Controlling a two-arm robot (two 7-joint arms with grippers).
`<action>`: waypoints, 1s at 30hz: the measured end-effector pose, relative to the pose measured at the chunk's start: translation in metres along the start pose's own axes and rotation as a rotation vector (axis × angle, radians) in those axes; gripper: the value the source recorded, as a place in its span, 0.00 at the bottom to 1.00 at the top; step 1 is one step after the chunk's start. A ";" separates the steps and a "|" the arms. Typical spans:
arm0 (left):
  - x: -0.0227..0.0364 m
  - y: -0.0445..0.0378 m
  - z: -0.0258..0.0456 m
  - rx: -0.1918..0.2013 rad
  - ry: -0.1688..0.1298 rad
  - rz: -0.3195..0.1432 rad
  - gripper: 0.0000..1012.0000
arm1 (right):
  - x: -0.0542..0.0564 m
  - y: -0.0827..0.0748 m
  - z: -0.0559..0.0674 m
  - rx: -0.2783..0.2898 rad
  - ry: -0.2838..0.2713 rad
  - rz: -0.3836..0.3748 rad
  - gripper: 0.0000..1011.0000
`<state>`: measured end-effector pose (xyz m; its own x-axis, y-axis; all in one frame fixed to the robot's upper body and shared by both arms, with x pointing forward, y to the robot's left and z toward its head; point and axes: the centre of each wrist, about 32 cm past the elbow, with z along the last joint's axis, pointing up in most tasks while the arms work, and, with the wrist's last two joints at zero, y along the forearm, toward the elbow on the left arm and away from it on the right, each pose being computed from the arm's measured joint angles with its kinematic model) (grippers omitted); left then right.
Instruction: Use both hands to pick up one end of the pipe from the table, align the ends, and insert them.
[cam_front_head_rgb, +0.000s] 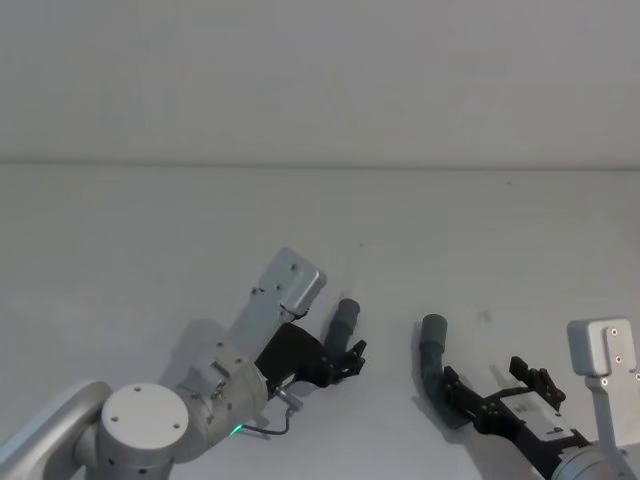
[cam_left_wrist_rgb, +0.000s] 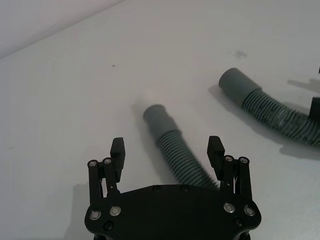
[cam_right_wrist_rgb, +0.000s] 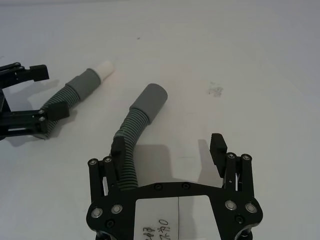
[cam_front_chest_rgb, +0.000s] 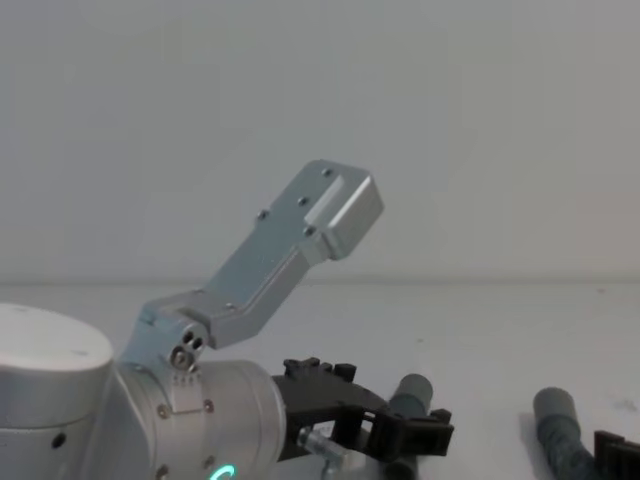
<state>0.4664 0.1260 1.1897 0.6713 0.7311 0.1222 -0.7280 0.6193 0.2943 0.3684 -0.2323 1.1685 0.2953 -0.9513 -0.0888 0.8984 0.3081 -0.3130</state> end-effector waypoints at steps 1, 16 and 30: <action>-0.0007 -0.0009 0.0009 -0.002 0.008 -0.001 0.99 | 0.000 0.000 0.000 -0.001 0.000 0.001 0.99; -0.0005 -0.0014 -0.0024 0.044 0.066 0.059 0.99 | 0.002 -0.001 -0.001 -0.007 -0.009 0.012 0.99; 0.0008 0.0015 -0.0118 0.092 0.067 0.088 0.99 | 0.003 -0.002 -0.001 -0.007 -0.029 0.028 0.99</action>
<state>0.4642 0.1308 1.1790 0.5923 0.8008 0.0890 -0.7658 0.5251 0.3712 0.3672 -0.2354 1.1683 0.3302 -0.9413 -0.0700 0.8874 0.3348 -0.3169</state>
